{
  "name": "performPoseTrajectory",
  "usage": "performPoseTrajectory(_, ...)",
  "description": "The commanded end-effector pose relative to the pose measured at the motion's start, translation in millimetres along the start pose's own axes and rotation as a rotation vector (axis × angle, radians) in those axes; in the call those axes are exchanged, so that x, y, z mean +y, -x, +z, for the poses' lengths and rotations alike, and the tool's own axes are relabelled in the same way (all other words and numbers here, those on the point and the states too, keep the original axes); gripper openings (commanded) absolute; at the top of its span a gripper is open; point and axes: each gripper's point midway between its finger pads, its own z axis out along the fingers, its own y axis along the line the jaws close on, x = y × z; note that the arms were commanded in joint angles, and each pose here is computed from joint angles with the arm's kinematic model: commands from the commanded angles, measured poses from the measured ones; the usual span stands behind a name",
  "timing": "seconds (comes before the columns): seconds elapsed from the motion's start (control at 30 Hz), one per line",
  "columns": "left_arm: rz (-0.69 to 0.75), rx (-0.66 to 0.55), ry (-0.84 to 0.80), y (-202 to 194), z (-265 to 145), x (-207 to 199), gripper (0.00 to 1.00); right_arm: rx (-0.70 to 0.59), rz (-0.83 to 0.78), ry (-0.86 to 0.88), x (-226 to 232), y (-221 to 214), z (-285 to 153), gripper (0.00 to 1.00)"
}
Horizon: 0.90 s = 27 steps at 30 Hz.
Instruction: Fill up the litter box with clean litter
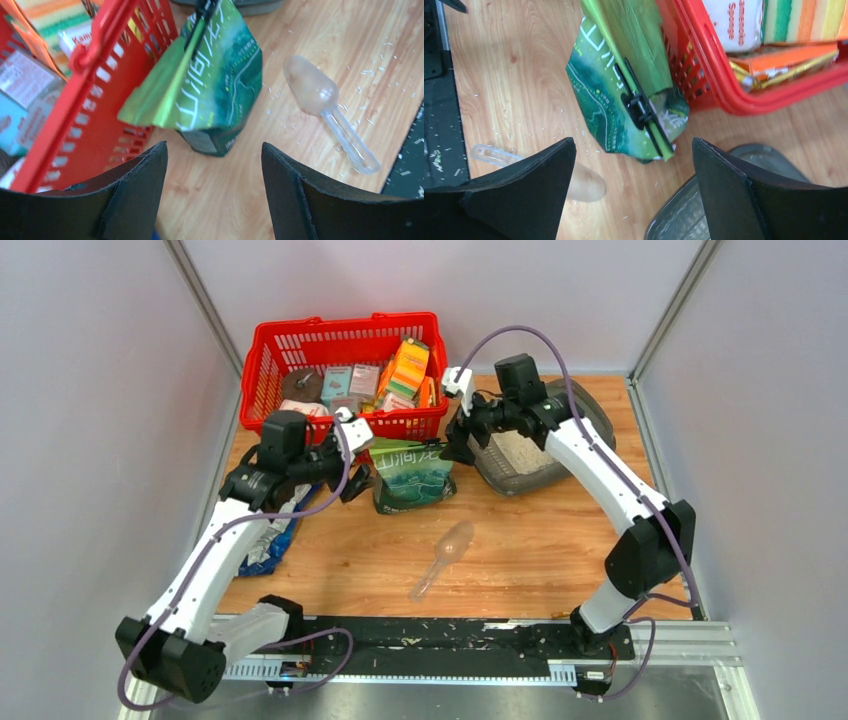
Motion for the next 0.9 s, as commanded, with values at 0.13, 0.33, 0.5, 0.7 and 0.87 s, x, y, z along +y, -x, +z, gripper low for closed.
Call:
performPoseTrajectory(0.13,0.160,-0.073,-0.008,40,46,36,0.75,-0.055,-0.350,0.072,-2,35,27,0.88)
performPoseTrajectory(0.33,0.145,0.003,-0.015,19,76,53,0.72,0.013,-0.437,0.116,0,15,43,0.77)
performPoseTrajectory(0.5,0.134,0.020,-0.022,5,90,56,0.65,0.028,-0.428,0.101,-6,8,54,0.74)
performPoseTrajectory(0.7,0.136,0.025,-0.031,5,97,60,0.45,0.017,-0.412,0.063,-15,11,62,0.62)
performPoseTrajectory(0.87,0.137,0.036,-0.049,1,98,57,0.31,0.039,-0.404,0.066,-19,5,67,0.50)
